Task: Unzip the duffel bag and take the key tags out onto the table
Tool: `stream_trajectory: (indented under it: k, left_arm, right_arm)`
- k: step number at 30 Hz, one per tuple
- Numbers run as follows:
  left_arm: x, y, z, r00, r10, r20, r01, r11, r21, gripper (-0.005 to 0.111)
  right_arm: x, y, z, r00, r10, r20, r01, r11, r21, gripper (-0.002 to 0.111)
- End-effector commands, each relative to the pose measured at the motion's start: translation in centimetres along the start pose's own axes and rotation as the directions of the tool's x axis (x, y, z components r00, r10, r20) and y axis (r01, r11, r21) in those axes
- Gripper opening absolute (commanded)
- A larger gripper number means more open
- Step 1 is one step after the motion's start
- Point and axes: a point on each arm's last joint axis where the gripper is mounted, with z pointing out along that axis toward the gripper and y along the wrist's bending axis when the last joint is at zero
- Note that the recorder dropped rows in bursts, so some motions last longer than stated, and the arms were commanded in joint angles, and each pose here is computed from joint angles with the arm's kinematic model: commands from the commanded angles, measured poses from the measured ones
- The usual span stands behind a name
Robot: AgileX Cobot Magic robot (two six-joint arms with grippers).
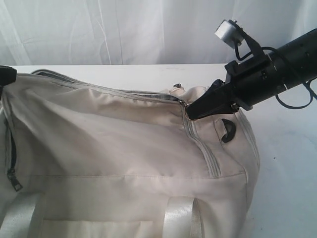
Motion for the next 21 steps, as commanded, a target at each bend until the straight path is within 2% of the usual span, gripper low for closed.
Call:
stream_trajectory:
  k: [1, 4, 6, 11, 12, 13, 15, 16, 17, 19, 21]
  left_arm:
    - [-2.3, -0.6, -1.2, 0.995, 0.011, 0.098, -0.018, 0.997, 0.074, 0.061]
    - [-4.5, -1.4, -2.2, 0.980, 0.076, 0.183, -0.107, 0.980, 0.167, 0.061]
    - [-5.7, -2.1, -2.8, 0.958, 0.131, 0.255, -0.191, 0.955, 0.228, 0.061]
    - [-6.6, -3.8, -3.8, 0.863, 0.280, 0.420, -0.431, 0.842, 0.324, 0.061]
    - [-6.4, -3.9, -3.4, 0.859, 0.287, 0.425, -0.451, 0.817, 0.360, 0.061]
    - [-6.3, -4.0, -3.1, 0.863, 0.277, 0.423, -0.446, 0.809, 0.382, 0.061]
    - [-6.1, -4.2, -2.2, 0.877, 0.213, 0.431, -0.419, 0.778, 0.468, 0.061]
    - [-6.1, -4.6, -1.5, 0.869, 0.197, 0.454, -0.435, 0.742, 0.510, 0.061]
    - [-6.0, -5.0, -1.1, 0.862, 0.202, 0.466, -0.453, 0.720, 0.526, 0.061]
    - [-5.6, -6.8, 0.7, 0.830, 0.244, 0.502, -0.527, 0.636, 0.564, 0.061]
    - [-5.2, -8.2, 2.6, 0.814, 0.296, 0.500, -0.565, 0.604, 0.562, 0.061]
  right_arm:
    - [0.2, 0.4, -0.3, 1.000, -0.012, 0.004, 0.012, 1.000, -0.026, 0.000]
    - [0.2, 0.4, -0.3, 1.000, -0.012, 0.004, 0.012, 1.000, -0.026, 0.000]
    - [0.2, 0.4, -0.3, 1.000, -0.012, 0.004, 0.012, 1.000, -0.026, 0.000]
    - [0.2, 0.4, -0.3, 1.000, -0.012, 0.004, 0.012, 1.000, -0.026, 0.000]
    - [0.2, 0.4, -0.3, 1.000, -0.012, 0.004, 0.012, 1.000, -0.026, 0.000]
    - [0.2, 0.4, -0.3, 1.000, -0.012, 0.004, 0.012, 1.000, -0.026, 0.000]
    - [0.2, 0.4, -0.3, 1.000, -0.012, 0.004, 0.012, 1.000, -0.026, 0.000]
    - [0.2, 0.4, -0.3, 1.000, -0.012, 0.004, 0.012, 1.000, -0.026, 0.000]
    - [0.2, 0.4, -0.3, 1.000, -0.012, 0.004, 0.012, 1.000, -0.026, 0.000]
    - [0.2, 0.4, -0.3, 1.000, -0.012, 0.004, 0.012, 1.000, -0.026, 0.000]
    - [0.2, 0.4, -0.3, 1.000, -0.012, 0.004, 0.012, 1.000, -0.026, 0.000]
